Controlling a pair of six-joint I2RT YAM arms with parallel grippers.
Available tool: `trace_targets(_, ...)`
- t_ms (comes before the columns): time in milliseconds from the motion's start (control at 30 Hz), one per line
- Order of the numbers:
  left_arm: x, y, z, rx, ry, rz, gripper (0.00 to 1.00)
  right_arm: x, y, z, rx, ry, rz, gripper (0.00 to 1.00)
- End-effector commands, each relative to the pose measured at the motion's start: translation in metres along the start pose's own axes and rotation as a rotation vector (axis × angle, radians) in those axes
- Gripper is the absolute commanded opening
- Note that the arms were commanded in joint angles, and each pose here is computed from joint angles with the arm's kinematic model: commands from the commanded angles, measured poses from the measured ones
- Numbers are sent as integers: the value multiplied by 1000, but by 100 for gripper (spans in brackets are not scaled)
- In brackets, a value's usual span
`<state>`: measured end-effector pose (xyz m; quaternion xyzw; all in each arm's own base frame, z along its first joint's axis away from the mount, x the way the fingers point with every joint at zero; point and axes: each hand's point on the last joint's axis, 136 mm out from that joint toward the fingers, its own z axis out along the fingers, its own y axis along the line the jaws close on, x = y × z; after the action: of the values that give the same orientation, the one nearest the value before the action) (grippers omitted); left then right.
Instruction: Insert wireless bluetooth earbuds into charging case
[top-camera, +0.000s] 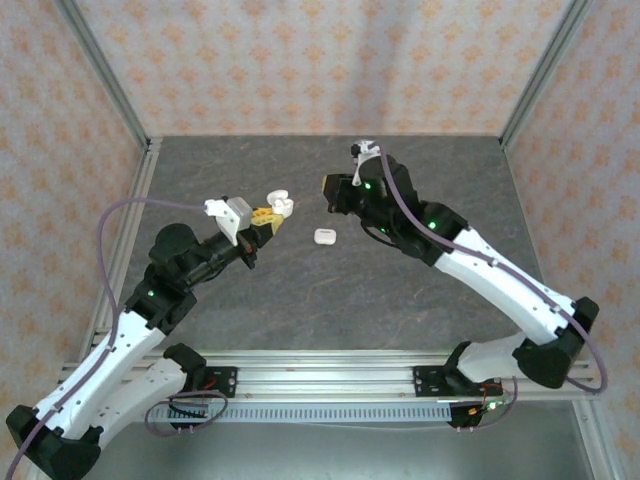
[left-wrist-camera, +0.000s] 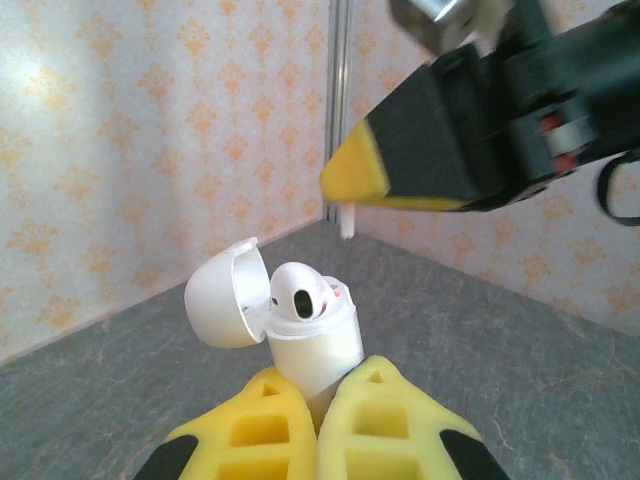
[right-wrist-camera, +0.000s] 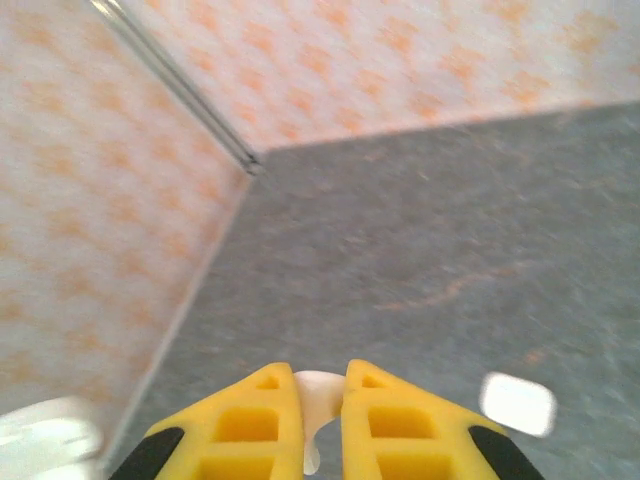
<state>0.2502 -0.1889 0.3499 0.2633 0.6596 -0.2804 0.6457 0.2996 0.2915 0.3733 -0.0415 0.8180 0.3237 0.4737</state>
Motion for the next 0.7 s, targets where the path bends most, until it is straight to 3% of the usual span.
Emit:
trace_targets(0,-34,-4,-2,5,-99,14,0,-26,44,-18,-176,-127,27,13)
trace_targets(233,-37,-7,-2,6,-102,13,0,-17,80,-23,-291,-120,-26,13)
trace_targets(667,-42,-9,-3,7,-110,19,0,5,81,-7,-298,-81,-64,13)
